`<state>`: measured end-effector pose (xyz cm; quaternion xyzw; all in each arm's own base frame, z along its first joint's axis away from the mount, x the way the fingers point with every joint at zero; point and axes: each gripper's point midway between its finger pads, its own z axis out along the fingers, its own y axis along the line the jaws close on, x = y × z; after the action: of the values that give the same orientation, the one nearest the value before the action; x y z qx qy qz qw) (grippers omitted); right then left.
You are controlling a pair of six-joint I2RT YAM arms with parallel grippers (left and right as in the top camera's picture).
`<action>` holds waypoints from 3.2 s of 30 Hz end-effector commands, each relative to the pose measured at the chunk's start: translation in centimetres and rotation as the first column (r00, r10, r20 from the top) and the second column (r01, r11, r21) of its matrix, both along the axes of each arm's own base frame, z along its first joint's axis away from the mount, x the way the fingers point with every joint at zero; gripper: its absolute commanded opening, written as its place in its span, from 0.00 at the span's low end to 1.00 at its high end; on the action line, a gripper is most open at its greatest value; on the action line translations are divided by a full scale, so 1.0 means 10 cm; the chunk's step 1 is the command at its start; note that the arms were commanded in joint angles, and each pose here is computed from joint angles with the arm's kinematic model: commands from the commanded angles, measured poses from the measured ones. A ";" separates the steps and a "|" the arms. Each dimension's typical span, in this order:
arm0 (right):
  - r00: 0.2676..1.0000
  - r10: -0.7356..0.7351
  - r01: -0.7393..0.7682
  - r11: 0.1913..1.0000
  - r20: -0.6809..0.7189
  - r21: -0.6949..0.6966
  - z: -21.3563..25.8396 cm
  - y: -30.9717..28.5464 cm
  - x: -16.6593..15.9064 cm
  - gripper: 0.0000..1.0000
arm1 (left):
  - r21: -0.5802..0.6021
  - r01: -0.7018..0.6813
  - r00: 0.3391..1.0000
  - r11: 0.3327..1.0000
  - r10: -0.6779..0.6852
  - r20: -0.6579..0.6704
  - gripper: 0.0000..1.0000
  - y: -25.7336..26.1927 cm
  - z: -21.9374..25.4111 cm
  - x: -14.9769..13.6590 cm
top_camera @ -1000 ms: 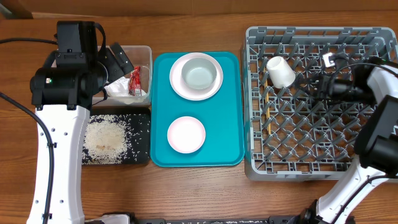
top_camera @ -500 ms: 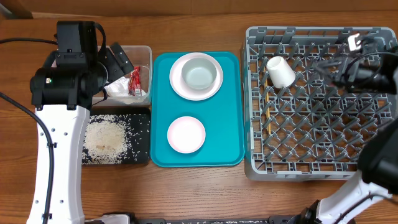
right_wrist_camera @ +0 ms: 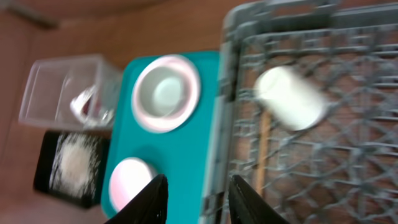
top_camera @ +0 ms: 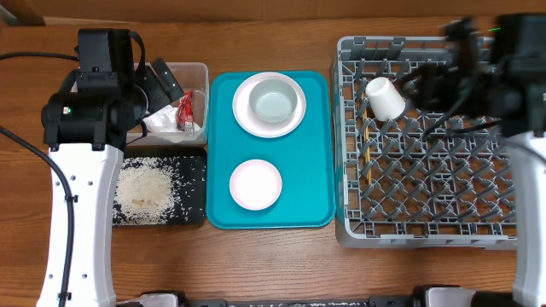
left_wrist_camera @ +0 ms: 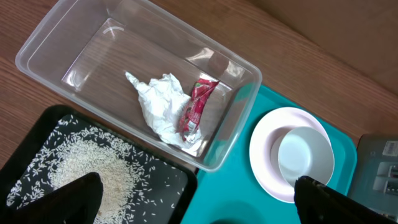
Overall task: Sort waste into correct bins and load items into the dishwasher
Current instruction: 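Raise the right gripper and move it toward the pink bowl, then lower the right gripper onto the pink bowl rim and grasp it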
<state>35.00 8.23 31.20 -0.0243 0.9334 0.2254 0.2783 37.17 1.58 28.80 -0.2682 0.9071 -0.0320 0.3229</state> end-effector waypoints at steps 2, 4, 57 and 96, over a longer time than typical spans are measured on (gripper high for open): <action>0.993 0.079 -0.084 0.995 -0.083 -0.050 -0.14 0.53 -0.26 0.34 | 0.001 -0.010 1.000 1.000 0.010 0.010 1.00 0.02 0.04 0.02; 0.976 0.181 -0.188 0.981 -0.119 -0.052 -0.25 0.87 -0.46 0.34 | 0.001 -0.010 1.000 1.000 0.010 0.010 1.00 0.02 0.04 0.02; 0.912 0.410 -0.391 0.870 -0.002 -0.299 -2.75 2.63 -1.38 0.44 | 0.001 -0.010 1.000 1.000 0.010 0.010 1.00 0.02 0.04 0.02; 0.856 0.509 -0.502 0.780 -0.087 -0.374 -2.70 2.36 -1.45 0.32 | 0.001 -0.010 1.000 1.000 0.010 0.010 1.00 0.02 0.04 0.02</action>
<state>20.58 31.65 4.69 -0.3156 0.9184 0.1081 0.2125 37.17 1.58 28.80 -0.2682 0.9071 -0.0320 0.3229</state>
